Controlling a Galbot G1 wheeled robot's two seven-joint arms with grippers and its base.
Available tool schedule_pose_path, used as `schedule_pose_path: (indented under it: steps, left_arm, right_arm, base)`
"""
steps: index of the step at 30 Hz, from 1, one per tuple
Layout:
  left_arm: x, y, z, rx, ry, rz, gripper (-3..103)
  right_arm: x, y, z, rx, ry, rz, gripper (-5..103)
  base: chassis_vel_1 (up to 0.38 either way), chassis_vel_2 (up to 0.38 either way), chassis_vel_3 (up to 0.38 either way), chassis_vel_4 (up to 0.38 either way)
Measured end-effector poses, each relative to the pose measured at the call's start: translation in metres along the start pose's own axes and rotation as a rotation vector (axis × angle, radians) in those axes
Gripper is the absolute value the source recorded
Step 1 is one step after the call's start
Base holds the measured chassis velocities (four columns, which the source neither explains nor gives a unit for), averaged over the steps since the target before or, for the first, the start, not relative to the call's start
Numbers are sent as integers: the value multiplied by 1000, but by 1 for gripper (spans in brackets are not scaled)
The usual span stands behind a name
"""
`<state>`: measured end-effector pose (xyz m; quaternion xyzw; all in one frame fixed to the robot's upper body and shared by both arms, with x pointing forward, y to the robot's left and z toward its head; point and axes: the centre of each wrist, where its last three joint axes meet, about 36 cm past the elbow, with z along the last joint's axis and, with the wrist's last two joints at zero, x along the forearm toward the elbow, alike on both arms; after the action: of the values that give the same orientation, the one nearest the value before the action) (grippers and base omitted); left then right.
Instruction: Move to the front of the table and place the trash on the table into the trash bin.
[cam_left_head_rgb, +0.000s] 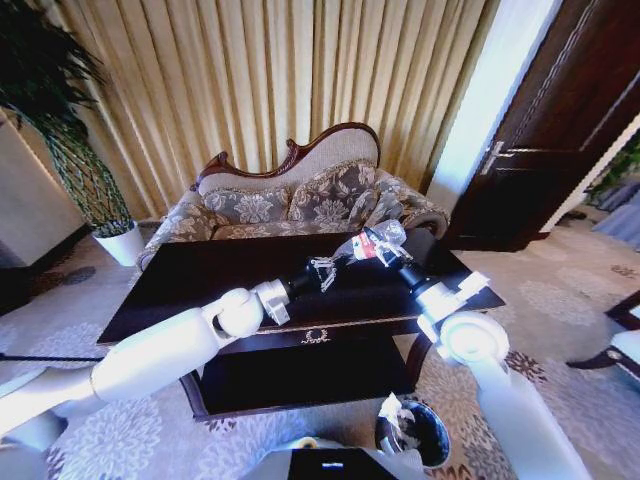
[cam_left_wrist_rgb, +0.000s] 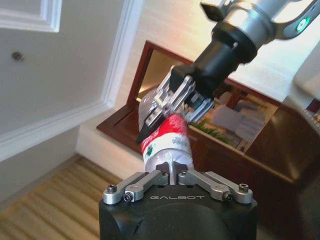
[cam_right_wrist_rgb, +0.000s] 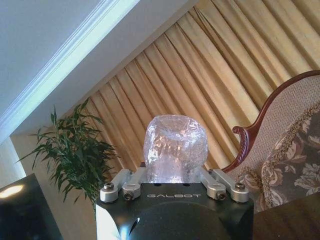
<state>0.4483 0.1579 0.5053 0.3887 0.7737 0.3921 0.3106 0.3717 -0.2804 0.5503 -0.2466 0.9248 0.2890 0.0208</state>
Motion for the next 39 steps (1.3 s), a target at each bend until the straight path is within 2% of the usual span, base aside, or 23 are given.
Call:
schedule_pose_path:
  steps: [2,3,6,9,11,13,15,17,18,20,21,22,24,25,26,28,30,31,33,34,35,37,39]
  left_arm:
    - [1,0,0,1,3,-3,6]
    - [2,-1,-1,4,6,-8,16]
    - [4,-1,-3,6,8,-12,22]
    - [10,-1,-7,22,13,-10,38]
    - [16,-1,-10,43,23,-15,43]
    - [17,-1,-10,47,25,-17,43]
    - [32,6,-8,70,73,-61,59]
    - [41,14,-5,95,121,-113,65]
    - [41,14,-5,95,121,-113,65]
    - [63,25,-5,206,266,-255,76]
    - [63,25,-5,206,266,-255,76]
    - [71,27,-7,253,319,-294,81]
    - [90,41,-17,385,459,-430,92]
    - [96,48,-19,425,495,-488,92]
    - [96,48,-19,425,495,-488,92]
    - [102,67,-23,486,535,-621,98]
    - [103,83,-28,535,547,-710,100]
    - [103,83,-28,535,547,-710,100]
    - [104,99,-39,630,571,-781,100]
    - [106,110,-50,708,599,-813,100]
    - [106,110,-50,708,599,-813,100]
    - [117,122,-73,854,645,-823,100]
    - [126,119,-80,886,654,-814,100]
  right_arm:
    - [0,0,0,0,-1,0,27]
    - [0,0,-1,2,-3,2,24]
    - [0,-1,-1,5,-9,6,21]
    - [-1,-10,-1,38,-25,37,21]
    - [-3,-18,-1,104,-40,73,21]
    - [-3,-20,0,120,-44,81,21]
    - [-4,-29,1,242,-71,131,21]
    - [-2,-34,2,312,-77,162,21]
    - [-2,-34,2,312,-77,162,21]
    - [4,-44,3,440,-67,217,21]
    - [4,-44,3,440,-67,217,21]
    - [6,-46,3,470,-63,227,21]
    - [15,-53,2,575,-38,262,21]
    - [18,-55,0,614,-27,271,21]
    - [18,-55,0,614,-27,271,21]
    - [24,-55,-6,670,-15,287,21]
    - [29,-54,-12,702,-10,298,21]
    - [29,-54,-12,702,-10,298,21]
    - [35,-55,-19,741,-4,312,21]
    - [39,-56,-23,756,1,320,21]
    - [39,-56,-23,756,1,320,21]
    - [49,-49,-33,728,13,336,21]
    - [53,-41,-39,697,17,343,21]
  base:
    - [0,0,0,0]
    - [0,0,0,0]
    - [0,0,0,0]
    - [0,0,0,0]
    - [0,0,0,0]
    - [0,0,0,0]
    - [0,0,0,0]
    - [0,0,0,0]
    - [0,0,0,0]
    - [0,0,0,0]
    - [0,0,0,0]
    - [0,0,0,0]
    - [0,0,0,0]
    - [0,0,0,0]
    - [0,0,0,0]
    - [0,0,0,0]
    - [0,0,0,0]
    - [0,0,0,0]
    - [0,0,0,0]
    - [0,0,0,0]
    - [0,0,0,0]
    - [0,0,0,0]
    - [0,0,0,0]
